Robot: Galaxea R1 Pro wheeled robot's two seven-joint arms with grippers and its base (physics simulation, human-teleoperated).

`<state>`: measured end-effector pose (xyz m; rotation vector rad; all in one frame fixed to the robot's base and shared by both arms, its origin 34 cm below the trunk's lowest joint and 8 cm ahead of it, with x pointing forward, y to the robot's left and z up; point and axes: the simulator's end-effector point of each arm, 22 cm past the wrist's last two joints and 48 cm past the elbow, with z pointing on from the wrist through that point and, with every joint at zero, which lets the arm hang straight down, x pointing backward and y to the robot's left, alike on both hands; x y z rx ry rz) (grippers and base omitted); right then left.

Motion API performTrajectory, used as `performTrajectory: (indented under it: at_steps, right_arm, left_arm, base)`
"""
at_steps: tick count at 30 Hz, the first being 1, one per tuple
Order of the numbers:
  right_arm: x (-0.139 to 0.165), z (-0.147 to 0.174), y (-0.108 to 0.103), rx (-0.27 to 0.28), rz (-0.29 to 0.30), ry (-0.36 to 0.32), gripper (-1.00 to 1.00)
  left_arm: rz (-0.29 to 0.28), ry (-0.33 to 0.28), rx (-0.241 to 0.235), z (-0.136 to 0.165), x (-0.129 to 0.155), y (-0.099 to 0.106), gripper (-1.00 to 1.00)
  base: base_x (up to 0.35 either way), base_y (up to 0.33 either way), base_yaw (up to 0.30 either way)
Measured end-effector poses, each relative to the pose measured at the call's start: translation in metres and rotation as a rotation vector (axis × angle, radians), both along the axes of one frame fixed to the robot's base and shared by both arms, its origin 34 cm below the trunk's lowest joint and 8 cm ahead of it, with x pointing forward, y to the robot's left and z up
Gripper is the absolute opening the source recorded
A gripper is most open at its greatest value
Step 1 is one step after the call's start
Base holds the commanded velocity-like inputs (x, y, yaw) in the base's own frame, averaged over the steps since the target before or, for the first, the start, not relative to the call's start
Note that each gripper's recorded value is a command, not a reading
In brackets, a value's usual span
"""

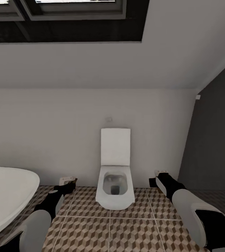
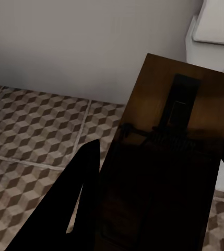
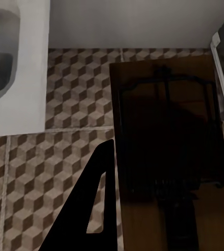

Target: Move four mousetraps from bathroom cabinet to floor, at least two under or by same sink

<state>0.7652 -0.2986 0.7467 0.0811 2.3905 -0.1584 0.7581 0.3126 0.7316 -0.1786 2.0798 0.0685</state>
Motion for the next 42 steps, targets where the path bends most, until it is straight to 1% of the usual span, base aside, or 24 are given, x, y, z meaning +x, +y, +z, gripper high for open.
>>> performTrajectory:
  at_steps: [20,33,42]
  right_arm:
    - [0.0001,-0.0001,0.0005,0.0,0.0,0.0,-1.0]
    - [0.0,0.0003,0.0017,0.001,0.002,0.0,-1.0]
    - [0.0001,-0.0001,0.0014,0.001,0.002,0.0,-1.0]
  left_arm:
    - [0.001,-0.002,-0.004,0.0001,0.0002,-0.0008,-1.0]
    - [-0.001,-0.002,-0.004,-0.0001,-0.0001,-0.0016,-1.0]
    - [0.0,-0.002,-0.004,-0.0002,0.0001,-0.0013,-1.0]
  base:
    - [0.008,-0.007,0.0]
    - [0.184,-0.136,0.0]
    - [0.049,-0.036,0.0]
